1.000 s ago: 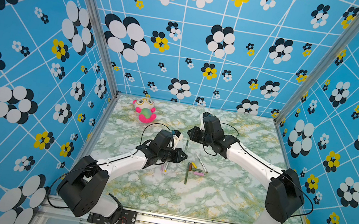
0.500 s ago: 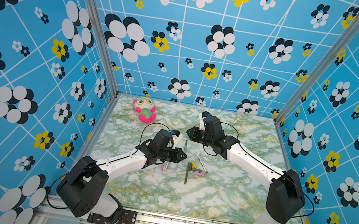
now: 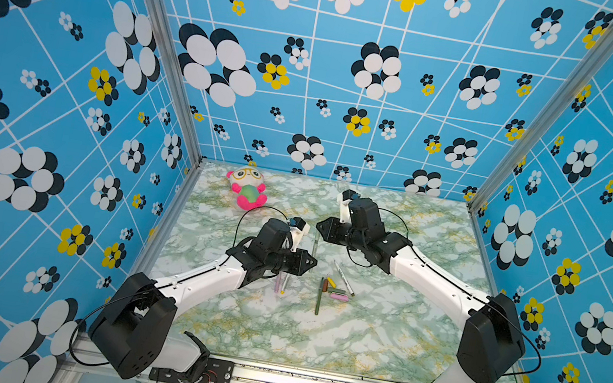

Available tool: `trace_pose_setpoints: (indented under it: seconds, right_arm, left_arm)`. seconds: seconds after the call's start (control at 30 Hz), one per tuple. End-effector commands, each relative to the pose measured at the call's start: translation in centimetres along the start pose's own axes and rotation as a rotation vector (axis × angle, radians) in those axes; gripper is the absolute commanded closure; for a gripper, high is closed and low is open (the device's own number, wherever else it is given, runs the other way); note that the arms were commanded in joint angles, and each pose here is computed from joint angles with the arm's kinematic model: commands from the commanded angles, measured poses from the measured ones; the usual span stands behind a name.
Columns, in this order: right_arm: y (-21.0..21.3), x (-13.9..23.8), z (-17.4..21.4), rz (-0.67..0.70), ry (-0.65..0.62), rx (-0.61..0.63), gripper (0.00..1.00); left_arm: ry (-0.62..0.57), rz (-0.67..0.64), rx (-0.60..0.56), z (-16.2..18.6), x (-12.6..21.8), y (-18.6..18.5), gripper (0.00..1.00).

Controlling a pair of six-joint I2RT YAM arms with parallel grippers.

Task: Insert the pens into the pen caps

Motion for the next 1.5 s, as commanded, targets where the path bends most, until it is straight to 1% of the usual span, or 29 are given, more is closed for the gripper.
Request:
trace_pose_setpoints:
  seconds: [0.0, 0.2, 0.3, 0.33, 0.4, 0.5, 0.63, 0.77, 0.93, 1.1, 1.17, 1.3, 1.47]
  right_arm:
    - [1.4, 0.7, 0.9, -0.043, 0.046, 0.032, 0.78]
    - [1.5, 0.9, 1.0, -0.053, 0.054, 0.031, 0.77]
    - [1.7, 1.1, 1.0, -0.057, 0.054, 0.033, 0.75]
    - [1.8, 1.3, 0.8, -0.063, 0.051, 0.034, 0.73]
    - [2.1, 1.8, 0.3, -0.073, 0.039, 0.031, 0.63]
    - [2.6, 3.0, -0.9, -0.078, 0.009, 0.035, 0.52]
    - [3.3, 4.9, -2.3, -0.087, -0.032, 0.044, 0.47]
    - [2.7, 5.9, -3.2, -0.020, -0.050, 0.035, 0.46]
    - [1.7, 5.6, -3.6, 0.076, -0.034, 0.002, 0.47]
    - [1.3, 4.5, -3.5, 0.111, -0.003, -0.024, 0.49]
    - [1.9, 4.4, -4.0, 0.112, -0.006, -0.017, 0.50]
    - [1.7, 3.5, -3.9, 0.158, 0.016, -0.008, 0.52]
    - [1.9, 2.4, -3.8, 0.170, 0.034, -0.004, 0.53]
  left_arm:
    - [-0.046, -0.006, -0.064, -1.7, 0.9, -0.5, 1.00]
    - [-0.071, -0.022, -0.092, -2.6, 1.0, -0.4, 1.00]
    - [-0.077, -0.018, -0.106, -3.1, 0.9, -0.5, 1.00]
    - [-0.072, -0.020, -0.110, -3.1, 0.8, -0.5, 1.00]
    - [-0.062, -0.022, -0.123, -3.1, 0.7, -0.4, 1.00]
    - [-0.046, -0.018, -0.148, -2.8, 0.7, -0.5, 1.00]
    - [-0.033, 0.018, -0.173, -2.8, 1.1, -1.3, 1.00]
    - [-0.042, 0.008, -0.172, -2.9, 1.5, -1.4, 1.00]
    - [-0.051, -0.019, -0.172, -3.1, 1.7, -1.1, 1.00]
    - [-0.057, -0.059, -0.171, -3.3, 1.7, -0.6, 1.00]
    - [-0.057, -0.071, -0.175, -3.4, 1.6, -0.5, 1.00]
    - [-0.060, -0.091, -0.184, -3.5, 1.6, -0.4, 1.00]
    - [-0.055, -0.106, -0.203, -3.6, 1.4, -0.5, 1.00]
Point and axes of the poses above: each gripper's point midway between its finger pads, its own x axis back along the fingers, its own y axis along the line the jaws close on, z = x × y, the point moved 2 cm from there along x, back along the fingers, and after that the axes turned 9 degrees about -x, right-handed, at the moved point
